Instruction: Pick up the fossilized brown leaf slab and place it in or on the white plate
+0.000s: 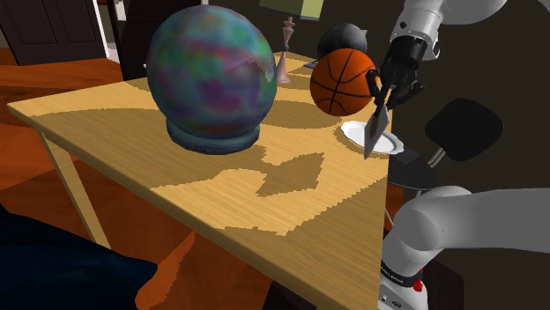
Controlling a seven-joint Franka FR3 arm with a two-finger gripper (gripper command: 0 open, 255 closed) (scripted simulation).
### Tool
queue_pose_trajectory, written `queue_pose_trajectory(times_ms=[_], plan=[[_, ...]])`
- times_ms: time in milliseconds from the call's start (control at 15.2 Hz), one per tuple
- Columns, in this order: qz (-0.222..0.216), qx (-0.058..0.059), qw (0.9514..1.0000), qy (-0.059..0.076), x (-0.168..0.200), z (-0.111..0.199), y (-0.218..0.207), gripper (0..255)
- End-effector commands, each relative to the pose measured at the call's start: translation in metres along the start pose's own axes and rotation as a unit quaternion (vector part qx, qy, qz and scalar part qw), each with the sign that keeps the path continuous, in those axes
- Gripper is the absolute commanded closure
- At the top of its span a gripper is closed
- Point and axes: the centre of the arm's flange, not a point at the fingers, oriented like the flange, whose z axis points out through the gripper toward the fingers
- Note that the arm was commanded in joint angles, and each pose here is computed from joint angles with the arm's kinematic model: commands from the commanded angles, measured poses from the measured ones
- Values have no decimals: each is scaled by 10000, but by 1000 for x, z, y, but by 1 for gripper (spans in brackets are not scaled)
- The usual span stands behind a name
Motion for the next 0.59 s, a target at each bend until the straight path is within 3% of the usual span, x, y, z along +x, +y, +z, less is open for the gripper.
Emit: queue_pose_trajectory(times_ms=[0, 528], plan=[[-3, -8, 10000, 3, 20, -11, 7, 255], [-3, -8, 10000, 3, 105, -69, 29, 255]])
